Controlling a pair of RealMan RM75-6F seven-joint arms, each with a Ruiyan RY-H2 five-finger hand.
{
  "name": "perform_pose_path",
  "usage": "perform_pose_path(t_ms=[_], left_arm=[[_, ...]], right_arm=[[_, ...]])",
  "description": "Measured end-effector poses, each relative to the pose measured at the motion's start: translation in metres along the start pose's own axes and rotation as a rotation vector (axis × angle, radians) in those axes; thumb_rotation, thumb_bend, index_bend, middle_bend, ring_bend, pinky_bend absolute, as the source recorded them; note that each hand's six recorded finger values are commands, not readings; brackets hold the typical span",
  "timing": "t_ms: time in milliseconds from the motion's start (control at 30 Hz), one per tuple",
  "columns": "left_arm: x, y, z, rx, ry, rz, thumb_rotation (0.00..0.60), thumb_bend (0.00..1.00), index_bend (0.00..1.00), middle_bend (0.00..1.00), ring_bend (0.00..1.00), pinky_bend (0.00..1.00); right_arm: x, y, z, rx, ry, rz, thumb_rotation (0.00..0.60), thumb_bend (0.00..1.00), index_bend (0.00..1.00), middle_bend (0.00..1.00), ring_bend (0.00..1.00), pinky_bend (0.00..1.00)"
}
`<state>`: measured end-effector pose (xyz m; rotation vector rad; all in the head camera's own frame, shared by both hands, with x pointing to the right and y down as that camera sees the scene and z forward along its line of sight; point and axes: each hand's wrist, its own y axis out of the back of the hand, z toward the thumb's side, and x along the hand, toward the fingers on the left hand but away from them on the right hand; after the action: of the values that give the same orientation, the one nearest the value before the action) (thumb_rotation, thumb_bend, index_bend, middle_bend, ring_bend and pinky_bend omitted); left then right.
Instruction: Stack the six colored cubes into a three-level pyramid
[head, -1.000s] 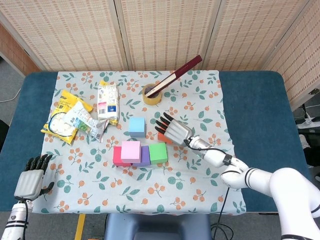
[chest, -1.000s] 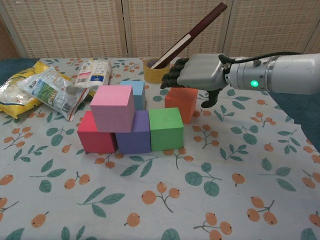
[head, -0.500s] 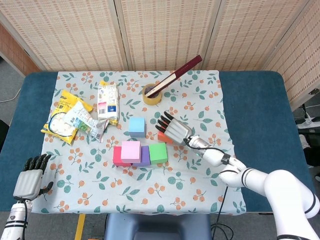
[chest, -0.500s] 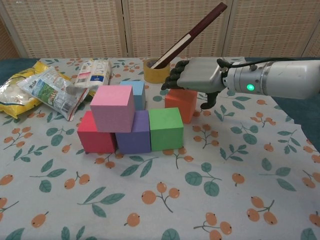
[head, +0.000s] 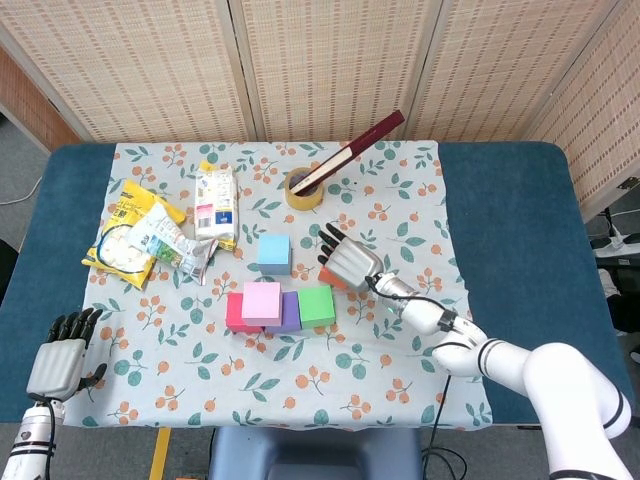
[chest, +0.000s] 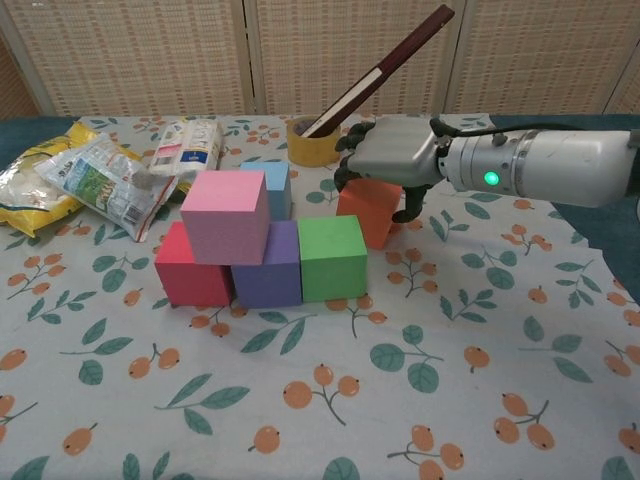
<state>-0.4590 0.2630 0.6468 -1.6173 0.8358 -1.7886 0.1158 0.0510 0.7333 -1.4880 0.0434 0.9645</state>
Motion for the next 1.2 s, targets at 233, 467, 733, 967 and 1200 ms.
perform_pose_path(t_ms=[233,467,733,967,1200], left_arm=[[-0.001,0.0,0.002,-0.002,-0.007,-0.001,0.6,0.31,0.0,0.04,0.0,0.06],[-0.003,-0.001,0.005,-0.006,-0.022,-0.007,0.6,0.31,0.0,0.04,0.0,0.06],[-0.005,-0.001,0.009,0.002,-0.036,-0.004,0.6,0.31,0.0,0.04,0.0,0.05],[-0.005,-0.006,0.01,0.013,-0.032,-0.014,0.6,0.31,0.0,0.04,0.0,0.06],[-0.001,-0.009,0.009,0.025,-0.02,-0.02,0.6,0.31,0.0,0.04,0.0,0.06]], right_arm=[[0.006,0.013,-0.005,-0.008,-0.011,-0.052,0.6,0.16,0.64,0.54,0.13,0.0],[0.022,0.042,-0.009,-0.057,-0.028,-0.105,0.6,0.16,0.69,0.58,0.16,0.0],[0.053,0.086,-0.01,-0.21,-0.052,-0.114,0.6,0.18,0.68,0.58,0.16,0.0],[0.067,0.098,-0.022,-0.114,-0.033,-0.141,0.6,0.18,0.67,0.58,0.16,0.0],[0.071,0.099,-0.015,-0.022,0.047,-0.204,0.6,0.18,0.63,0.58,0.16,0.0]])
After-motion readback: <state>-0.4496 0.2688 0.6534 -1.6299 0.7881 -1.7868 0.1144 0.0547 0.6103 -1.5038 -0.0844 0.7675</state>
